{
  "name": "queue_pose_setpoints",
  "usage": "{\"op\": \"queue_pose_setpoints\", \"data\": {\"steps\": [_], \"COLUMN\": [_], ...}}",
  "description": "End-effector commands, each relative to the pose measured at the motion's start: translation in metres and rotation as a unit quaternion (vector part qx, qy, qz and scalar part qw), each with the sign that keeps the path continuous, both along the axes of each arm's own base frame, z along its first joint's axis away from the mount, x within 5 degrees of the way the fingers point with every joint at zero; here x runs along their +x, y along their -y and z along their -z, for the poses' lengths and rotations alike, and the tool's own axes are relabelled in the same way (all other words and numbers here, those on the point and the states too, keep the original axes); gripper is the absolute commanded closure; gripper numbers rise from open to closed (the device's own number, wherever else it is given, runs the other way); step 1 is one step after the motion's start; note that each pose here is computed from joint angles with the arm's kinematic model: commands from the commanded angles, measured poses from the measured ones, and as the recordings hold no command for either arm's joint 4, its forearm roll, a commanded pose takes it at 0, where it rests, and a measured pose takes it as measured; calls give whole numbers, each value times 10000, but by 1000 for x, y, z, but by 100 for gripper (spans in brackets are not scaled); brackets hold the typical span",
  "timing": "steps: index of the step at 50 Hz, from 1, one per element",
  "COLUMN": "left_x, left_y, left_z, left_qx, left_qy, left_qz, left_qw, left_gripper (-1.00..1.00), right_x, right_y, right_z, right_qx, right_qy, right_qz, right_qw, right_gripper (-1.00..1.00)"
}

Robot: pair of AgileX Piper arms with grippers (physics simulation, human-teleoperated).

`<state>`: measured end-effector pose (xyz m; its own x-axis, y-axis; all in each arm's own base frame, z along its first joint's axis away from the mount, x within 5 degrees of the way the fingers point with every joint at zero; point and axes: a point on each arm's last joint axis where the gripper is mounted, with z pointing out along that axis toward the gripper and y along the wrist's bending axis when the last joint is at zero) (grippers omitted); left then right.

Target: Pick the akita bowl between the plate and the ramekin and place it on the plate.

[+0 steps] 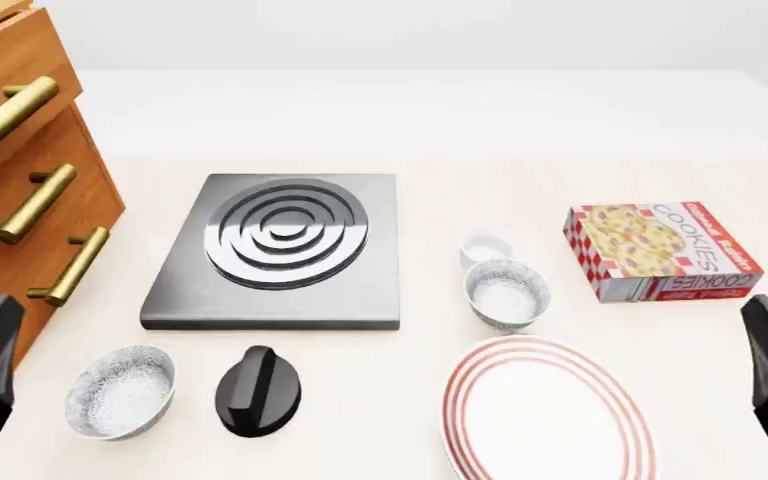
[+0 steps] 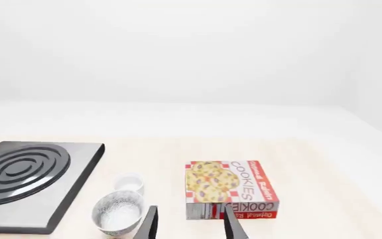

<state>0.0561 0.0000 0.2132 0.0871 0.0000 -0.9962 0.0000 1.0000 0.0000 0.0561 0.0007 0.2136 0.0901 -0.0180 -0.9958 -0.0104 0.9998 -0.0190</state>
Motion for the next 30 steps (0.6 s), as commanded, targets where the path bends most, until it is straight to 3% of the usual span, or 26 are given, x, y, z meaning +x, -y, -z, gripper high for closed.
{"op": "queue_pose_setpoints", "data": {"steps": [1,3,5,7,9,18,24,30], "left_x": [0,0,0,0,0,0,0,0], "left_y": [0,0,0,0,0,0,0,0], "left_z": [0,0,0,0,0,0,0,0], "left_qx": [0,0,0,0,0,0,0,0], "left_qy": [0,0,0,0,0,0,0,0], "left_qz": [0,0,0,0,0,0,0,0], "left_qw": [10000,10000,10000,10000,10000,10000,10000,10000], "left_gripper": [-100,-100,-100,-100,-100,-100,-100,-100], "right_x": [0,-1,-1,-1,-2,-8,-15,-16], "right_y": [-1,-4,-5,-5,-4,-5,-6,-6], "right_z": [-1,-1,-3,-4,-10,-33,-70,-105], "right_qx": [-150,-54,-79,-272,-121,-189,-153,-295], "right_qy": [13,-51,-2,20,-21,8,182,335], "right_qz": [-98,-384,-427,-402,-404,-475,-692,-736], "right_qw": [9998,9992,9991,9988,9991,9987,9973,9963], "right_gripper": [-100,-100,-100,-100,-100,-100,-100,-100]}}
